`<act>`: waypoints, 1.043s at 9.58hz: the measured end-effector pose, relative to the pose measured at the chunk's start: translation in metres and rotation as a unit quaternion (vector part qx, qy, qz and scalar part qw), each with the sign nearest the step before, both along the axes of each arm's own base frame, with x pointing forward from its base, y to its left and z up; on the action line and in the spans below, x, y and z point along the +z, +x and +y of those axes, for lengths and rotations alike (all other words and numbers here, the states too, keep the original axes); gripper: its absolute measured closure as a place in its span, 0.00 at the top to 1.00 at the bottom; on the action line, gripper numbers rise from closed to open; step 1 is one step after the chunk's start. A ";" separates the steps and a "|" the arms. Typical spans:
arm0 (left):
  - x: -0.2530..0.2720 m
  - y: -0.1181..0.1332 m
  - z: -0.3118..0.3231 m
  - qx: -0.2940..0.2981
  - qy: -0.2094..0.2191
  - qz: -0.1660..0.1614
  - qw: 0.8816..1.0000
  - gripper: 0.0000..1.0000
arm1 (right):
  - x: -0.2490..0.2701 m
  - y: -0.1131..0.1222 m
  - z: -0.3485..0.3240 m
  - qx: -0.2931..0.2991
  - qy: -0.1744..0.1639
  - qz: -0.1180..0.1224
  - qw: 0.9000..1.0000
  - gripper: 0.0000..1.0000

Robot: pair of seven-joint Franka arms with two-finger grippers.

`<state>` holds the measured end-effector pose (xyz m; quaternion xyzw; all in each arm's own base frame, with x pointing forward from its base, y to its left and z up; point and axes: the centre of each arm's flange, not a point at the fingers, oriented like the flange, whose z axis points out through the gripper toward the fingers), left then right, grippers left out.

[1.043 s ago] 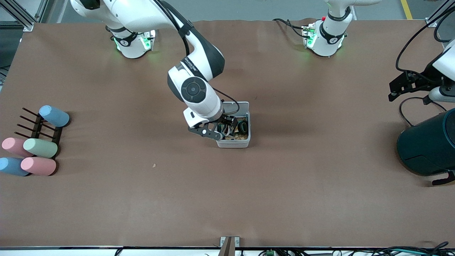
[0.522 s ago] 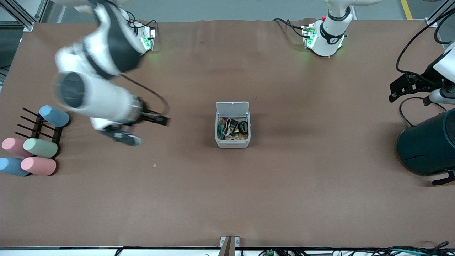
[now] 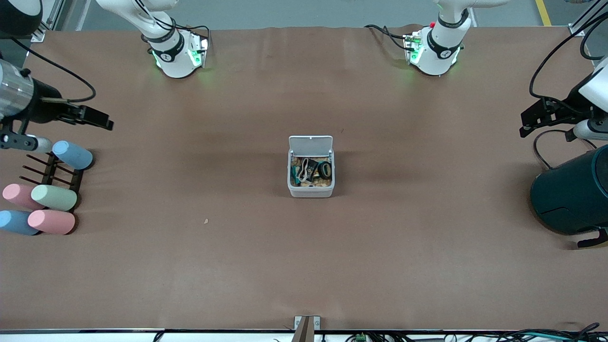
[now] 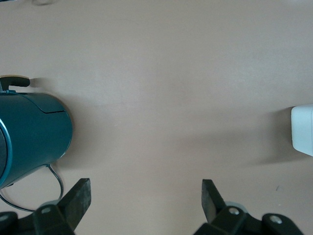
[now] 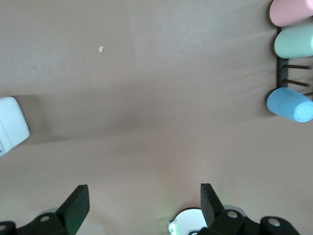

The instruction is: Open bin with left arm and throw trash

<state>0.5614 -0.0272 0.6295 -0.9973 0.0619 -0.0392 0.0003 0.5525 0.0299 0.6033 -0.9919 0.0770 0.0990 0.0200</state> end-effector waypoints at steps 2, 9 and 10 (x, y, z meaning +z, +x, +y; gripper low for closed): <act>0.000 0.001 0.000 0.000 0.000 0.000 1.000 1.00 | 0.001 0.001 -0.006 0.005 -0.002 -0.003 1.000 1.00; 0.001 0.002 0.000 0.000 0.000 -0.001 1.000 1.00 | 0.033 -0.018 -0.026 0.038 -0.006 -0.029 0.999 1.00; 0.001 0.002 0.000 0.000 0.000 -0.001 1.000 1.00 | 0.033 -0.018 -0.027 0.041 -0.010 -0.029 0.999 1.00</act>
